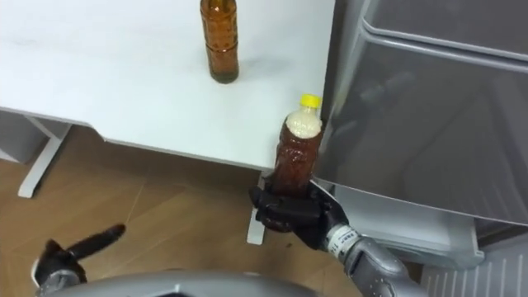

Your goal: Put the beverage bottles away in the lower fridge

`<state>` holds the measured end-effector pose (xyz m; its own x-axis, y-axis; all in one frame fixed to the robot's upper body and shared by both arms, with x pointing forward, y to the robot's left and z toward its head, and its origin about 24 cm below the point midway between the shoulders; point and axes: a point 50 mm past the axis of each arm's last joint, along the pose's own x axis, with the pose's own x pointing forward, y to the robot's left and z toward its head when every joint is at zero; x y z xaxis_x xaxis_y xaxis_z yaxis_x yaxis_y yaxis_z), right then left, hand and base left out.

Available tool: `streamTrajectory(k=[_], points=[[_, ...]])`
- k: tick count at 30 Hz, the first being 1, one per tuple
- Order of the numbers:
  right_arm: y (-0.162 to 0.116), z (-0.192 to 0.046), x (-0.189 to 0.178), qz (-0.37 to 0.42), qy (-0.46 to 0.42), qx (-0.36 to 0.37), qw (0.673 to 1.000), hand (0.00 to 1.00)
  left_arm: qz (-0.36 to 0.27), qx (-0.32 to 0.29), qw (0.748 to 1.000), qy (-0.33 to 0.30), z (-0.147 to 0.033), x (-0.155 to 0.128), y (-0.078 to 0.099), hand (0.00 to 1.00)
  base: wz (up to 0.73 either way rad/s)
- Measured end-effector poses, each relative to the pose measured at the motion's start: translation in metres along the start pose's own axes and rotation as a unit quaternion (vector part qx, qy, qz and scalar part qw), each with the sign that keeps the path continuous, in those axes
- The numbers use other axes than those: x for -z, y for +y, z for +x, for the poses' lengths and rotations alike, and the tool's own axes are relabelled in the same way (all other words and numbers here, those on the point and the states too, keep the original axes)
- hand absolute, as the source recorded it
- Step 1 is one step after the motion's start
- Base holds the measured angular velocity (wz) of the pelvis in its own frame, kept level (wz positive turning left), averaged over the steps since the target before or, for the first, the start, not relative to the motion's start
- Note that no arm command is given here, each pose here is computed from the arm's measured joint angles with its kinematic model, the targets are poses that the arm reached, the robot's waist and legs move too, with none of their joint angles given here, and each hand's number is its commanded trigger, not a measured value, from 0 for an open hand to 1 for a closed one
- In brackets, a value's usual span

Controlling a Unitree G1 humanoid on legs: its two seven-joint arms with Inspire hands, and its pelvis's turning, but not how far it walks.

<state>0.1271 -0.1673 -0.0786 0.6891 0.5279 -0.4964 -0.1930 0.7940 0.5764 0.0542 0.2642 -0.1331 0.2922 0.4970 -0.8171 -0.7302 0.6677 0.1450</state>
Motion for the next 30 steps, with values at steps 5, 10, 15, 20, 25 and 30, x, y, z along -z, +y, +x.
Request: streamTrajectory(k=[5, 10, 15, 20, 25, 30], points=[[-0.001, 0.001, 0.003, 0.005, 0.005, 0.005, 1.0, 1.0, 0.023, 0.009, 0.999, 0.049, 0.0, 0.024, 0.011, 0.0, -0.02], [-0.001, 0.001, 0.004, 0.002, 0.012, 0.004, 1.0, 1.0, 0.062, 0.018, 0.99, 0.123, -0.002, 0.054, 0.028, 0.0, -0.11], [0.0, 0.002, 0.008, 0.007, 0.025, 0.004, 1.0, 1.0, 0.095, 0.036, 0.979, 0.176, -0.005, 0.069, 0.034, 0.0, -0.02], [0.0, 0.001, 0.01, 0.007, 0.035, 0.004, 0.999, 1.0, 0.13, 0.072, 0.971, 0.188, -0.006, 0.073, 0.031, 0.0, -0.01], [-0.001, 0.001, 0.01, 0.007, 0.038, 0.006, 0.999, 1.0, 0.15, 0.101, 0.966, 0.185, -0.004, 0.068, 0.025, 0.0, 0.0], [-0.002, 0.002, 0.009, -0.022, 0.05, 0.023, 0.998, 1.0, 0.157, 0.101, 0.965, 0.182, -0.003, 0.067, 0.024, 0.0, 0.0]])
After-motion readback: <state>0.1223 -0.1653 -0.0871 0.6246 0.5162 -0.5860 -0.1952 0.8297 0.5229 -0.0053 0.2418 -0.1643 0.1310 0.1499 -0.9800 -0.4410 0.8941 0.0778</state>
